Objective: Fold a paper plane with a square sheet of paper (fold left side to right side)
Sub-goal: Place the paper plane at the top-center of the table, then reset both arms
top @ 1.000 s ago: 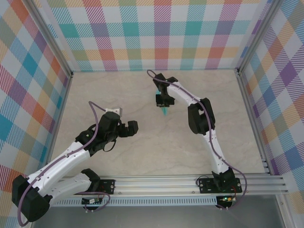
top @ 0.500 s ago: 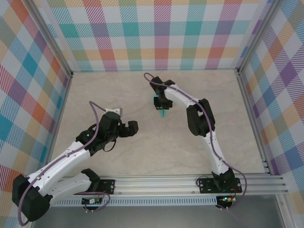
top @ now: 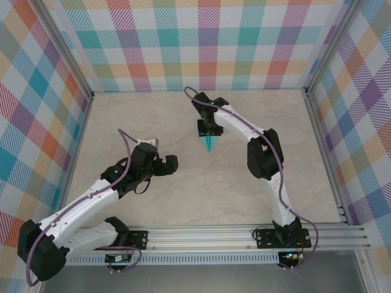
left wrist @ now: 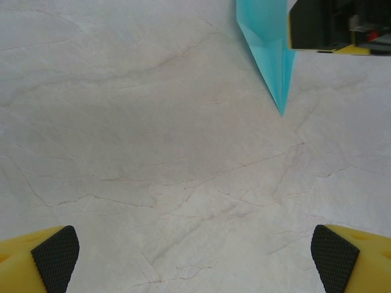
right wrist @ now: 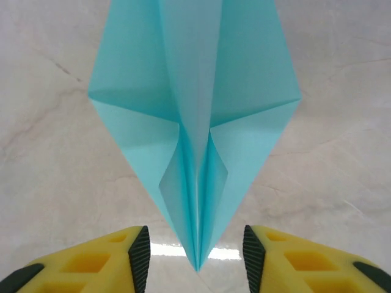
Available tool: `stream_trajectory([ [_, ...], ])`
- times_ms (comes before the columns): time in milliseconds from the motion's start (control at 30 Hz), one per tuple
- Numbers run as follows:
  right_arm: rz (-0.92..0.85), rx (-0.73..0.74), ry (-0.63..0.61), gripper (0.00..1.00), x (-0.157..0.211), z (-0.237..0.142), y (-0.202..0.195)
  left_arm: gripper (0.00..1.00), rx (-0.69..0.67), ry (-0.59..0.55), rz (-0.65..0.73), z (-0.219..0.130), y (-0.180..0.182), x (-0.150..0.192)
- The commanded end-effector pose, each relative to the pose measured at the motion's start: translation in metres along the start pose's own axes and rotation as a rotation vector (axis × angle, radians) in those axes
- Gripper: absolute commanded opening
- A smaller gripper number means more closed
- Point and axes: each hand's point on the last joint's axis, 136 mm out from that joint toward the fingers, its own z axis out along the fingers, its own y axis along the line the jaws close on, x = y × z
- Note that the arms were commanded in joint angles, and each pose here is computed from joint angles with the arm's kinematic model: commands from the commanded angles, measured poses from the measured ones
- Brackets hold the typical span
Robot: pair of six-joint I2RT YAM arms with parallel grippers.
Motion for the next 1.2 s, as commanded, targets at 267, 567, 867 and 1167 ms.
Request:
stream_trajectory([
  [267, -0.064, 0.027, -0.32, 0.89, 0.032, -0.135, -0.074, 1.0, -0.258, -0.194, -0.233, 0.011, 0.096, -0.069],
  [567, 0.169, 0.149, -0.559, 1.0, 0.081, -0.123, -0.212, 1.0, -0.66, -0.441, -0.078, -0.016, 0.169, -0.094],
  [867, 0.331, 0.258, -0.749, 1.0, 0.115, -0.061, -0.293, 1.0, -0.637, -0.429, -0.009, 0.026, 0.195, -0.068],
  [1167, 0.146, 0.158, -0.861, 1.0, 0.068, -0.049, -0.27, 1.0, -0.478, -0.49, 0.083, 0.066, 0.18, -0.075],
])
